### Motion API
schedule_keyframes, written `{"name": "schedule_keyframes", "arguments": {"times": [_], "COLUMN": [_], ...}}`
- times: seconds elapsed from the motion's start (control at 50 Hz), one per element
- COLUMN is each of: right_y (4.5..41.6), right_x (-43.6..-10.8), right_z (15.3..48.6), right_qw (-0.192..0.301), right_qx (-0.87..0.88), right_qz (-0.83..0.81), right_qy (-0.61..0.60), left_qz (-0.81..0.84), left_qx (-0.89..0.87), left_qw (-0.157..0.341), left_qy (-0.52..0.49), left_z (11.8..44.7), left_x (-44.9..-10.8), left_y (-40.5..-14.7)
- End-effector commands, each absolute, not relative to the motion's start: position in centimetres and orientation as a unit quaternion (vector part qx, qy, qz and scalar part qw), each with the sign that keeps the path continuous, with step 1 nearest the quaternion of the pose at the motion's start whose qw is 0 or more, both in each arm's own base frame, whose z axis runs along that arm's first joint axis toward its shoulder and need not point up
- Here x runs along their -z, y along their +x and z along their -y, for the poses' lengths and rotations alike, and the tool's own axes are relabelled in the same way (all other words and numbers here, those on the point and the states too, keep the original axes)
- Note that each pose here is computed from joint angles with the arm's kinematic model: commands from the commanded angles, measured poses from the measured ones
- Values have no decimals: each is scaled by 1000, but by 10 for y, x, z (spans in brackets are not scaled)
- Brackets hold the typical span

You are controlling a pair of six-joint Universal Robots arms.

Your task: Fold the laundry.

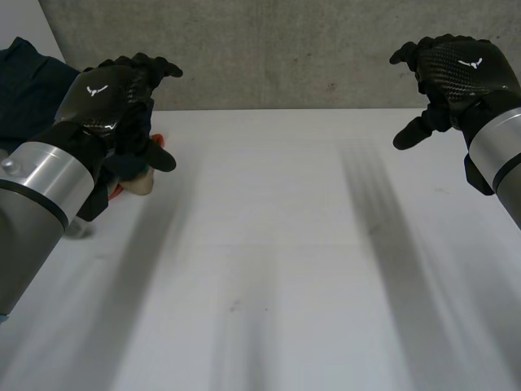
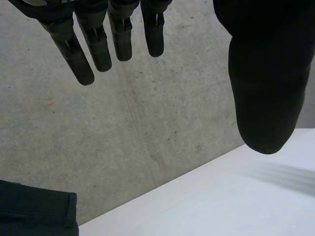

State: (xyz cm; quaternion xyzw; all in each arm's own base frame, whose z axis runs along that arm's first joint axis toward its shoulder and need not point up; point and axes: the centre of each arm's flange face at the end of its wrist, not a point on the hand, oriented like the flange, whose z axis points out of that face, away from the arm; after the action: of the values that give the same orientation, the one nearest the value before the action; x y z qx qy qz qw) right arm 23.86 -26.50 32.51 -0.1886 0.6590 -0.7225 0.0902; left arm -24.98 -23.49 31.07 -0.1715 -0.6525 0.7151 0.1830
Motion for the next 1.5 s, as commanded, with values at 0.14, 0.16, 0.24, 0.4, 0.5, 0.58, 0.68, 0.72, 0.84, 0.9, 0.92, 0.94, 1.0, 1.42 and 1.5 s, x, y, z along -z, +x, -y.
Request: {"name": "schedule_keyframes", "arguments": {"times": [0.14, 0.16, 0.24, 0.4, 0.5, 0.58, 0.68, 0.72, 0.84, 0.9, 0.92, 0.94, 1.0, 1.42, 1.5], "right_y": [239, 240, 240, 240, 241, 240, 240, 240, 240, 240, 239, 239, 238, 238, 240], "right_x": [-318, -318, -317, -314, -312, -310, -305, -303, -303, -304, -305, -305, -306, -301, -284], "right_z": [267, 267, 267, 269, 268, 268, 268, 269, 270, 270, 271, 271, 273, 276, 283], "right_qw": [87, 88, 87, 87, 87, 86, 85, 85, 83, 79, 77, 76, 69, 41, 26], "right_qx": [715, 715, 715, 711, 709, 706, 700, 698, 699, 701, 702, 702, 704, 700, 681], "right_qz": [-667, -667, -667, -670, -672, -674, -680, -682, -681, -679, -678, -677, -675, -673, -687], "right_qy": [-191, -191, -191, -194, -196, -198, -200, -201, -201, -204, -204, -205, -208, -233, -252], "left_qz": [644, 643, 627, 621, 639, 654, 665, 658, 626, 585, 576, 557, 533, 631, 642], "left_qx": [-729, -731, -753, -775, -762, -744, -729, -735, -766, -800, -806, -817, -825, -540, -576], "left_qw": [169, 166, 140, 31, -50, -85, -110, -106, -72, -30, -17, 10, 63, 319, 284], "left_qy": [-157, -154, -140, -110, -93, -110, -120, -122, -128, -130, -134, -146, -177, -456, -417], "left_z": [245, 247, 267, 364, 421, 455, 480, 481, 464, 435, 427, 410, 375, 109, 131], "left_x": [-320, -321, -333, -312, -279, -243, -208, -207, -236, -278, -286, -299, -317, -151, -176], "left_y": [-241, -238, -226, -182, -149, -140, -129, -133, -163, -189, -195, -210, -238, -376, -366]}}
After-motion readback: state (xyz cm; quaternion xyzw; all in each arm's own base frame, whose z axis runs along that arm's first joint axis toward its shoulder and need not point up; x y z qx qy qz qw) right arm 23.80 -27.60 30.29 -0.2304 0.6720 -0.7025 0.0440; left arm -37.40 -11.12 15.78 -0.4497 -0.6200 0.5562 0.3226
